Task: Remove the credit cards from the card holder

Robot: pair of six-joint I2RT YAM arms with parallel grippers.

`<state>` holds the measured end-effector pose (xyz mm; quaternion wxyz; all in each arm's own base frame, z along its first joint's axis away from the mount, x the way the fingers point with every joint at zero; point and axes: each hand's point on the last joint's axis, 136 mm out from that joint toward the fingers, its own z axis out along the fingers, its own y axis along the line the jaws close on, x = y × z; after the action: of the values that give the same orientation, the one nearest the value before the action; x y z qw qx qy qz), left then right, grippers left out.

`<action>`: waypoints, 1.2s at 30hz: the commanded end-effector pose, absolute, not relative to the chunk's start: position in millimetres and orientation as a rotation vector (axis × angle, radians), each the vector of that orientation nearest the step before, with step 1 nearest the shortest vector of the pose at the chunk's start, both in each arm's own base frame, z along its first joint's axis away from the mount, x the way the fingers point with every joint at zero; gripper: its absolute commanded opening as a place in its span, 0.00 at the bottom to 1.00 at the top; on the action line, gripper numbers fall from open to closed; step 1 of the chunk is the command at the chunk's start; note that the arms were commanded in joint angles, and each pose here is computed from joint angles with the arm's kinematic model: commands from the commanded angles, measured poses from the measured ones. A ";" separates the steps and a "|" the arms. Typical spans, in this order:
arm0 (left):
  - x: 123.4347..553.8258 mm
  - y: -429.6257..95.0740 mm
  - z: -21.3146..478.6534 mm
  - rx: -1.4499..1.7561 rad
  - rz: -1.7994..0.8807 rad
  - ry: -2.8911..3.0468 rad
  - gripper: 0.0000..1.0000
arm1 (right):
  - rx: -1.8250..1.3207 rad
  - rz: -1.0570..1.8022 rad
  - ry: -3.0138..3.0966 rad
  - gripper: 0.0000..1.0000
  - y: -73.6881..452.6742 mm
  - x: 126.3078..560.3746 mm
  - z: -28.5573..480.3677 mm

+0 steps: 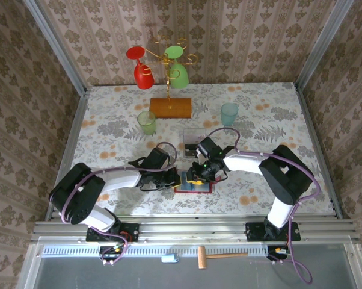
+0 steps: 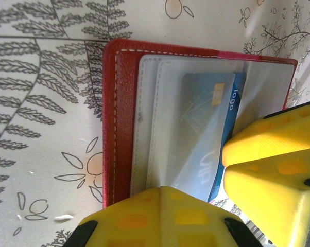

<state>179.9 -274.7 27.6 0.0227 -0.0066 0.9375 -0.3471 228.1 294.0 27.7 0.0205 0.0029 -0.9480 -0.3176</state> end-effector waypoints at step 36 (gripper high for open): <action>186.0 -278.5 21.7 -0.012 -1.007 2.950 0.00 | -0.116 -1.110 -2.932 0.26 277.9 230.2 30.2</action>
<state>189.9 -282.8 28.4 0.0205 -0.0086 0.9400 -0.3404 232.2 275.0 33.8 -0.0098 -0.0301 -0.9401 -0.3395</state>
